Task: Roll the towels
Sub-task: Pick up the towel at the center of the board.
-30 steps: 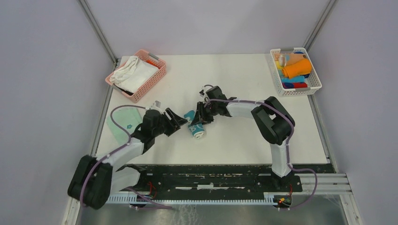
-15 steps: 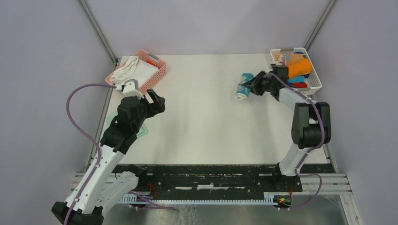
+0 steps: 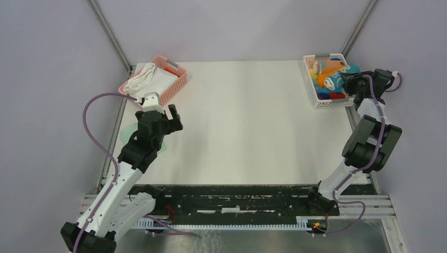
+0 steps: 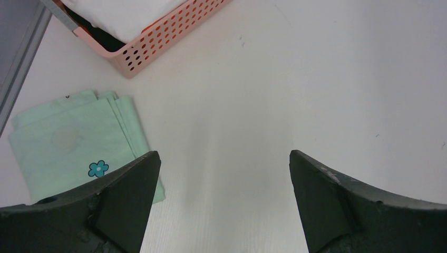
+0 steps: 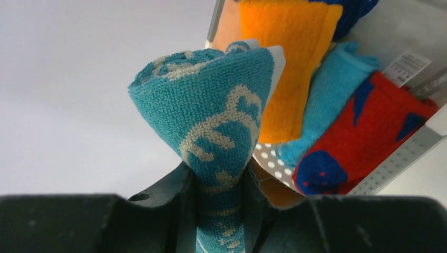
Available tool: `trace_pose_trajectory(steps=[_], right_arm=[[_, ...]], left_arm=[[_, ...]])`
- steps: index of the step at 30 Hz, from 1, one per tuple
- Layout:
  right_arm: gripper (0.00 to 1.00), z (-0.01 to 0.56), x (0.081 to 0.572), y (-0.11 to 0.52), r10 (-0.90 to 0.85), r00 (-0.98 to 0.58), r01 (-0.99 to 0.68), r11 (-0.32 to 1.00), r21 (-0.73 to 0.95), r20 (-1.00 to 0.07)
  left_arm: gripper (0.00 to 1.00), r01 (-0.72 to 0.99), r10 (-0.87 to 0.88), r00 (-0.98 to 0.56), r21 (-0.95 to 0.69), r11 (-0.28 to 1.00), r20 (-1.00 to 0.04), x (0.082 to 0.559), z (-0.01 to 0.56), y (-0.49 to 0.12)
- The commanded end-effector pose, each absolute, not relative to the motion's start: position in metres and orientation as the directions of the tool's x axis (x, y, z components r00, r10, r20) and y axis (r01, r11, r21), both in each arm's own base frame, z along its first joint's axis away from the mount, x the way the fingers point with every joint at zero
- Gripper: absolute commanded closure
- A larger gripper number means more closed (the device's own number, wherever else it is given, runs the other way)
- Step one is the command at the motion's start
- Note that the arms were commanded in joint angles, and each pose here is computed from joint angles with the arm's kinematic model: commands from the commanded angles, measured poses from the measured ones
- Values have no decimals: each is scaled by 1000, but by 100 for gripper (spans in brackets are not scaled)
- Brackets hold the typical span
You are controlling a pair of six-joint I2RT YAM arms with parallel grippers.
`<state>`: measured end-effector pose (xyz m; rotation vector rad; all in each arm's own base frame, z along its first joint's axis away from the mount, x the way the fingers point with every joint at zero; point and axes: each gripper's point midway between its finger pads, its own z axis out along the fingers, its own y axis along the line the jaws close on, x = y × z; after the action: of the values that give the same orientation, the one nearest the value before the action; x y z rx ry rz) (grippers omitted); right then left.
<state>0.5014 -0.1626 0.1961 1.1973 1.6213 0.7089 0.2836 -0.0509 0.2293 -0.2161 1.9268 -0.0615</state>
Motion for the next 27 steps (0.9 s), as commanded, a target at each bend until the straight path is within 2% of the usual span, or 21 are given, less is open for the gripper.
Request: trace_pose_trajectory(steps=[1, 6, 10, 16, 21, 27], right_arm=[[86, 206, 518, -198, 925, 121, 382, 293, 877, -361], [86, 163, 520, -211, 932, 167, 466, 213, 859, -321], [86, 129, 512, -215, 925, 176, 552, 190, 812, -337], [78, 87, 518, -202, 946, 54, 670, 203, 714, -319], [74, 77, 511, -193, 931, -14, 765, 245, 595, -365], [54, 84, 510, -193, 926, -74, 803, 276, 528, -371]], left_arm=[[2, -126, -139, -287, -107, 986, -948, 290, 242, -45], [2, -132, -137, -290, -103, 986, -947, 289, 240, -44], [2, -130, -135, -290, -101, 986, -948, 289, 239, -44], [2, -130, -131, -290, -97, 987, -948, 288, 239, -44], [2, -138, -132, -284, -96, 986, -949, 287, 240, -42], [2, -140, -134, -275, -98, 985, -952, 285, 242, -41]])
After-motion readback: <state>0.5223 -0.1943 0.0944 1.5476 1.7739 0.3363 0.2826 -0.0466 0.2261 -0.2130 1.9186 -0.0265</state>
